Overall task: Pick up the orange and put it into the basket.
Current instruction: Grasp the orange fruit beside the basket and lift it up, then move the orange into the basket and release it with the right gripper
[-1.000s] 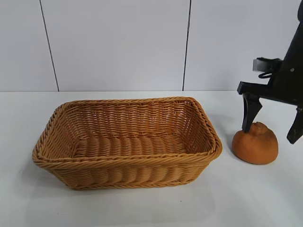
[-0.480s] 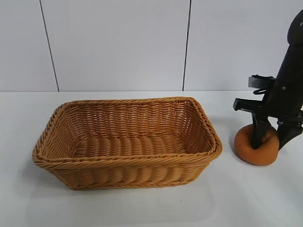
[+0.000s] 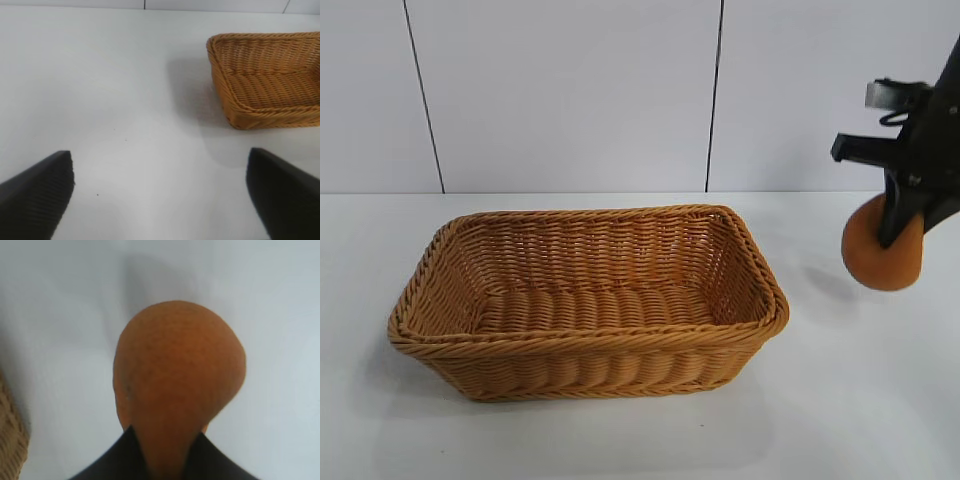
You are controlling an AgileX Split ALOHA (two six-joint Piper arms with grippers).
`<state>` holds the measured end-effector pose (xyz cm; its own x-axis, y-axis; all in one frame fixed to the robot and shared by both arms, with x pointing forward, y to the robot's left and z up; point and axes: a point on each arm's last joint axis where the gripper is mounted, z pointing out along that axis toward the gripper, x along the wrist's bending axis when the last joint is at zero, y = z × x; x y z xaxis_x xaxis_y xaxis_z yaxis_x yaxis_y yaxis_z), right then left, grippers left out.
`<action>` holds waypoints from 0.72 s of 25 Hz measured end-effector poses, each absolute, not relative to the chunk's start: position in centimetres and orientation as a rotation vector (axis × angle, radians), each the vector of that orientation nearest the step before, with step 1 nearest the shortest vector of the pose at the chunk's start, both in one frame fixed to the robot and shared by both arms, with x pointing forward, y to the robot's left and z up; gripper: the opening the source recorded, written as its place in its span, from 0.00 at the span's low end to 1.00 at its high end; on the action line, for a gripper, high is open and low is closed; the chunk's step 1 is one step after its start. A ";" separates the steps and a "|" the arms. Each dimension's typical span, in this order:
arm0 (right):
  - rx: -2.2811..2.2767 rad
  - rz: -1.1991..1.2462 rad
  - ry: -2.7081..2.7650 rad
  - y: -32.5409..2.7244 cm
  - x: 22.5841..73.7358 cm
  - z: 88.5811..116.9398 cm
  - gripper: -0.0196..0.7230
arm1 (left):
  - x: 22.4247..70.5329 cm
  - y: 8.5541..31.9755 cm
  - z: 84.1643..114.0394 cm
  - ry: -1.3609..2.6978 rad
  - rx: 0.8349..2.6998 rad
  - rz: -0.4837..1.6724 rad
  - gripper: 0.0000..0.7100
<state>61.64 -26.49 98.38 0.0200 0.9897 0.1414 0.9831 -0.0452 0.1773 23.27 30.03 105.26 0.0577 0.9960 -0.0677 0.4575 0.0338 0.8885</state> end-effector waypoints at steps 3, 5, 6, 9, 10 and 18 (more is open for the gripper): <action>2.187 0.455 2.114 -26.4 60.7 101.5 0.08 | 23.3 30.0 105.3 1.513 1.538 0.853 0.94; 2.165 0.512 2.107 -26.1 60.2 103.0 0.08 | 23.3 30.0 105.3 1.513 1.538 0.853 0.94; 2.142 0.538 2.116 -25.7 59.9 103.7 0.08 | 23.3 30.0 105.3 1.513 1.538 0.853 0.94; 2.086 0.598 2.162 -23.7 59.1 104.9 0.08 | 23.3 30.0 105.3 1.513 1.538 0.852 0.94; 2.067 0.618 2.190 -22.7 58.9 105.1 0.08 | 23.3 30.0 105.3 1.513 1.538 0.852 0.94; 1.833 0.847 2.395 -12.6 56.4 105.6 0.08 | 23.3 30.0 105.3 1.513 1.538 0.852 0.94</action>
